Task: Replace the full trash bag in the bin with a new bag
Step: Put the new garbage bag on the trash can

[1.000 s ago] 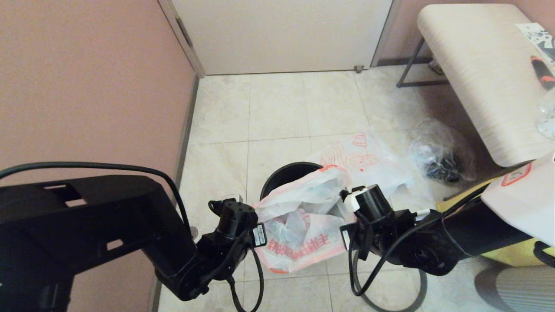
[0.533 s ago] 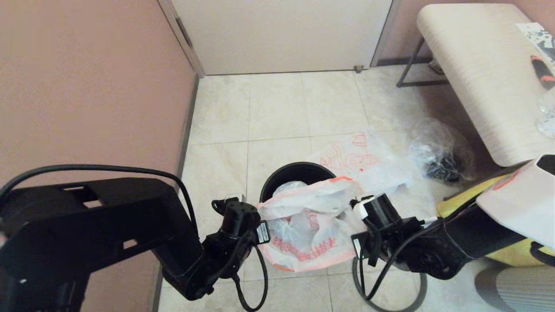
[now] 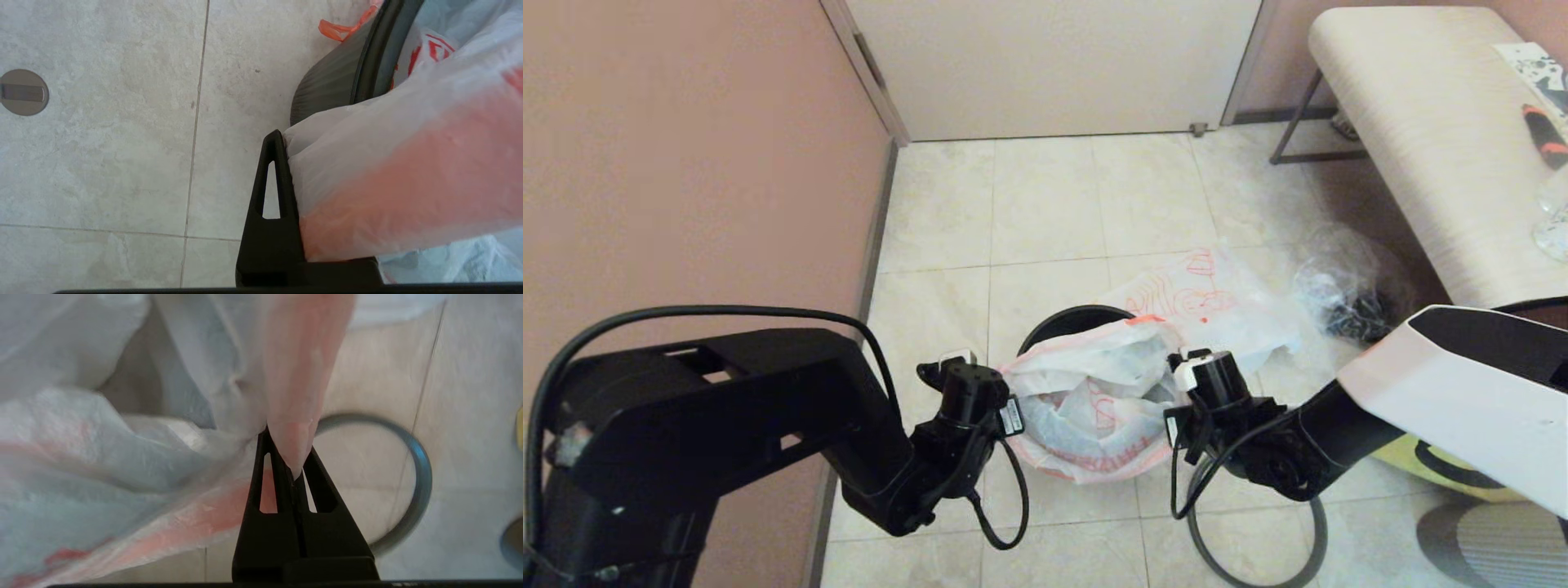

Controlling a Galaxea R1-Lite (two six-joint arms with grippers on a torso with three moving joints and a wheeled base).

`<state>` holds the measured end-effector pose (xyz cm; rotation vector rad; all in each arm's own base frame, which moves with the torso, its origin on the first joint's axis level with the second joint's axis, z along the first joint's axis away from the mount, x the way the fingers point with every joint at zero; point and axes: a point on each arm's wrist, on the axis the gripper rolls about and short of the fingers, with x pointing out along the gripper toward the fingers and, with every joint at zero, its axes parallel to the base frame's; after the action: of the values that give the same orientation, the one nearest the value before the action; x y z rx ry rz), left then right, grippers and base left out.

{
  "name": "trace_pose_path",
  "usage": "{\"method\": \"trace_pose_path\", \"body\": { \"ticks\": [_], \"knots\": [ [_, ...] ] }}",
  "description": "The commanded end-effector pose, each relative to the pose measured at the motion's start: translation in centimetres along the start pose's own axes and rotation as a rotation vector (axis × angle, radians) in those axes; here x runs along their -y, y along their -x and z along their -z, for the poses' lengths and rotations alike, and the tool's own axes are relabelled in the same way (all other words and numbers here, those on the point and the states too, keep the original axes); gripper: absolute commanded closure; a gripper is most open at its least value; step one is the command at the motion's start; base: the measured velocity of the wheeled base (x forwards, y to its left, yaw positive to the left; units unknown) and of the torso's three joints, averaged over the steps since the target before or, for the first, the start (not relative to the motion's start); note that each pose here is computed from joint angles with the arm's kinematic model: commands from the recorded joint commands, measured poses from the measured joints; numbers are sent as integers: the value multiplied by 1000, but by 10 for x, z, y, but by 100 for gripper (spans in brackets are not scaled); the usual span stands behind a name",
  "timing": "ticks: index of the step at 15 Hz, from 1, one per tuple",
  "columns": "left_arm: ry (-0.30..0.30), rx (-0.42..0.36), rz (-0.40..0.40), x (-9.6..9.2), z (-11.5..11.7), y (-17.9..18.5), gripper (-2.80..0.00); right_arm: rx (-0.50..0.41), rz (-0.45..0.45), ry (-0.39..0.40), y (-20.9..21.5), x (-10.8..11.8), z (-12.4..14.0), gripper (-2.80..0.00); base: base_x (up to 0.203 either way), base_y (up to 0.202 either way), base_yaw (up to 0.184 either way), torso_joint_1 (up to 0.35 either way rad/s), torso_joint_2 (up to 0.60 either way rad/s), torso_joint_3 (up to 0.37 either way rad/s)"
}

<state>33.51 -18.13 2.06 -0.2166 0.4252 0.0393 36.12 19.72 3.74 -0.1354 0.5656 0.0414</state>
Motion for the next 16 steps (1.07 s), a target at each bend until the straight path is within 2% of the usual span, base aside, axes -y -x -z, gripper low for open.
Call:
{"method": "trace_pose_path", "body": {
  "ticks": [1,4,5,7,9,12,14,16],
  "knots": [
    [3,4,-6,0,2,-2,0,2,4,0,-2,-1,3,0,0,0,0,0,0,0],
    [0,1,-9,0,4,-3,0,8,-1,-4,-1,-2,1,0,0,0,0,0,0,0],
    [1,3,-8,0,3,-2,-280,8,-3,-4,-1,-2,1,0,0,0,0,0,0,0],
    [-2,3,-4,-1,0,5,-280,9,-5,-3,0,-2,1,0,0,0,0,0,0,0],
    [-24,-10,1,-6,-6,27,-280,13,-6,-2,1,-3,-1,0,0,0,0,0,0,0],
    [-80,-119,-11,-13,-3,65,-280,19,-9,-2,2,-4,-2,0,0,0,0,0,0,0],
    [-76,-149,11,-9,-9,90,-280,21,-14,0,3,-6,-2,0,0,0,0,0,0,0],
    [-64,-236,22,2,-8,114,-280,19,-13,1,2,-6,-2,0,0,0,0,0,0,0]
  ]
}}
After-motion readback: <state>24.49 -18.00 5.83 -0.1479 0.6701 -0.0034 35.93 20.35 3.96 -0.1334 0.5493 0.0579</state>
